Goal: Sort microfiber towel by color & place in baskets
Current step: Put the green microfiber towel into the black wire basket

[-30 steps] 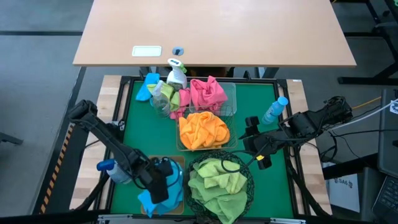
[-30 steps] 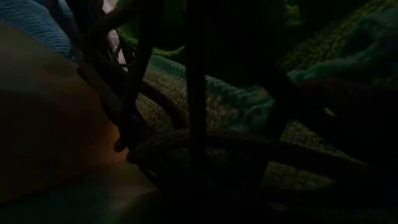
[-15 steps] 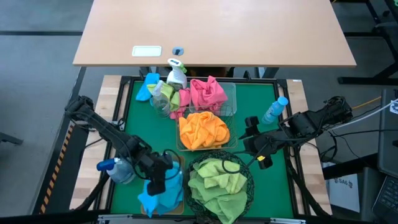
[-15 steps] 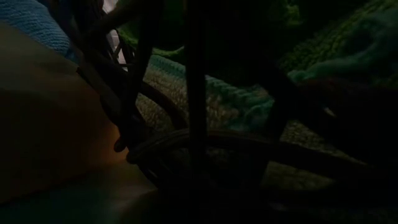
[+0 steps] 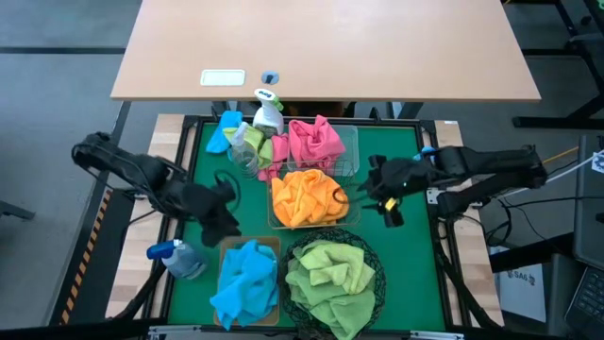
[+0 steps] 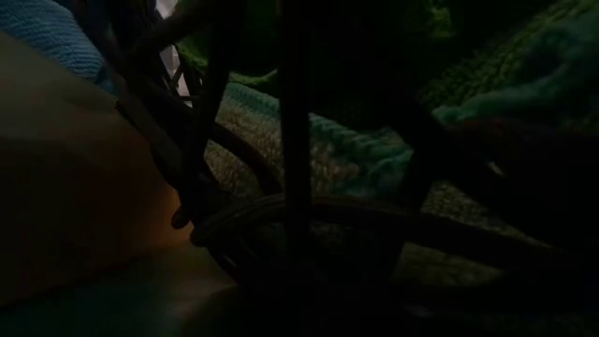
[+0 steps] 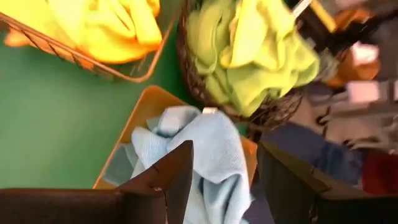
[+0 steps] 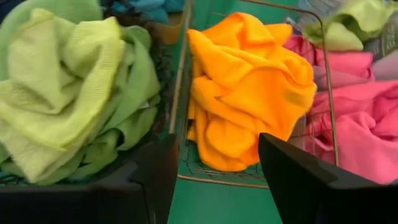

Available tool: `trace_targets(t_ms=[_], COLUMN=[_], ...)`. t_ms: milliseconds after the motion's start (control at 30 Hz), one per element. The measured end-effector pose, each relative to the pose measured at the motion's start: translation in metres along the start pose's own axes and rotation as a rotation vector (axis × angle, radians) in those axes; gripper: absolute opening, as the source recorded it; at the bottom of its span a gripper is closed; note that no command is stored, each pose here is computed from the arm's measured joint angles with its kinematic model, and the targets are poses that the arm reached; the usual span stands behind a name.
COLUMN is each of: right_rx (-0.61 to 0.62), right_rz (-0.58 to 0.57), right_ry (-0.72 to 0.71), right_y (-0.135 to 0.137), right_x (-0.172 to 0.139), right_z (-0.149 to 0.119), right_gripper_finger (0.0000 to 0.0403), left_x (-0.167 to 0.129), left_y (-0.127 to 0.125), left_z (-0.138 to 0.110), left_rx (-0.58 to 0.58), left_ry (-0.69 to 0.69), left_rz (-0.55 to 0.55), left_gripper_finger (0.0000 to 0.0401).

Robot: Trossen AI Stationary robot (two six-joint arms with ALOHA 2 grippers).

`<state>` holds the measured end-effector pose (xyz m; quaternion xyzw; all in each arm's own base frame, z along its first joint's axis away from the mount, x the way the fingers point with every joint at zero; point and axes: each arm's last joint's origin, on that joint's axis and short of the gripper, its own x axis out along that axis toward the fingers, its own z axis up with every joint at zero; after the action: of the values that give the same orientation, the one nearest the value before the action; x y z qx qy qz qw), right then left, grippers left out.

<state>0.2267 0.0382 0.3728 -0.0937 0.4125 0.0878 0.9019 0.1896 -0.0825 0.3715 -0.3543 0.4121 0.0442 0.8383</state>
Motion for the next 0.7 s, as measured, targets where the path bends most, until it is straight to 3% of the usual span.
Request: trace_targets(t_ms=[100, 300, 700], right_rx=[0.021, 0.056, 0.063], right_rz=[-0.014, -0.023, -0.026], right_ry=[-0.033, -0.108, -0.129], right_y=[-0.010, -0.026, -0.031], right_x=[0.006, 0.020, 0.035], right_z=[-0.012, -0.022, -0.026], right_gripper_finger=[0.0221, 0.0221, 0.0221], left_x=[-0.016, -0.039, -0.101], left_y=[0.008, 0.033, 0.107], left_z=[0.006, 0.025, 0.036], left_rx=[-0.028, -0.134, -0.481], left_ry=[-0.100, -0.369, -0.730], left_rz=[0.007, 0.135, 0.516], left_gripper_finger=[0.0170, 0.0170, 0.0170])
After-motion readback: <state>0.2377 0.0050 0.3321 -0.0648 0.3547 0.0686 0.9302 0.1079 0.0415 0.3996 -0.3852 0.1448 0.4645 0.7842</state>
